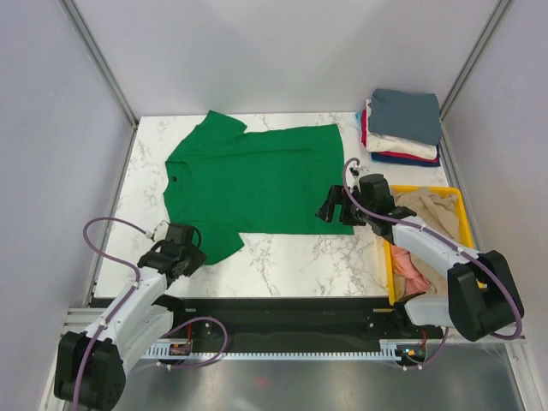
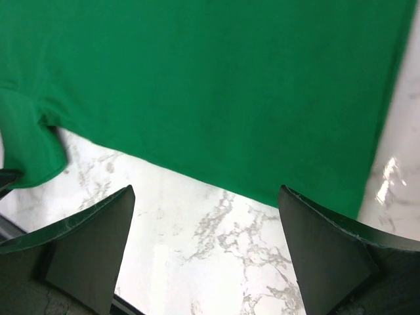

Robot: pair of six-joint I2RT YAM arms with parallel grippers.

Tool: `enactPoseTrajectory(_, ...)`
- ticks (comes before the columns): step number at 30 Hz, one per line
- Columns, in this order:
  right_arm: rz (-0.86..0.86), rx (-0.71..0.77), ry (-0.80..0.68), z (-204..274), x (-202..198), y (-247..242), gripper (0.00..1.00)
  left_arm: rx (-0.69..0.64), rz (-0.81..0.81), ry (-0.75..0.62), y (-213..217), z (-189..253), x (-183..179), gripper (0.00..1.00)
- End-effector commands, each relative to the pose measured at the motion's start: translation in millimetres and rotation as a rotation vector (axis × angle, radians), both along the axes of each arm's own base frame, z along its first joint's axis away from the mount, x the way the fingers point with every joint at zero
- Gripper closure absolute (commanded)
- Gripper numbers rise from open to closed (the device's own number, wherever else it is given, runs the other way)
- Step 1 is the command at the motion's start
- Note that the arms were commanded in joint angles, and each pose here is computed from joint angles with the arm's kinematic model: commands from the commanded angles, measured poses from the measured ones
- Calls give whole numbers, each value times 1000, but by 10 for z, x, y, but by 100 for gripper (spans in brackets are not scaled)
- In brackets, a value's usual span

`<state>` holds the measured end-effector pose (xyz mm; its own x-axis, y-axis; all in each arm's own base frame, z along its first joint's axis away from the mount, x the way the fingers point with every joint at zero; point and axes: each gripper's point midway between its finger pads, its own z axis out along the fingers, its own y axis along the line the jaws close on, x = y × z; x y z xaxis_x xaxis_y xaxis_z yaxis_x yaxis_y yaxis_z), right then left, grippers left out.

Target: Fold and stack the t-shirts

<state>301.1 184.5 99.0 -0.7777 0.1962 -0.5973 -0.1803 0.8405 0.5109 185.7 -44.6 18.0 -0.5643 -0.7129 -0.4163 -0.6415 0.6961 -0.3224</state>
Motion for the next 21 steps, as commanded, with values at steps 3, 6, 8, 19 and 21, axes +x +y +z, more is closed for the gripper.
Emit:
enactPoseTrajectory(3,-228,-71,61,-273,-156,-379,2,-37,-29,-63,-83,-17,120,81)
enactPoseTrajectory(6,-323,-55,97,-386,-300,-498,2,-26,-41,-111,-73,105,190,92)
enactPoseTrajectory(8,-378,-44,114,-431,-348,-555,3,-16,-39,-144,-57,219,247,98)
enactPoseTrajectory(19,-464,-154,168,-751,-319,-728,14,49,-57,-236,46,431,309,98)
enactPoseTrajectory(21,-463,-155,177,-811,-281,-709,20,46,-59,-245,43,412,315,98)
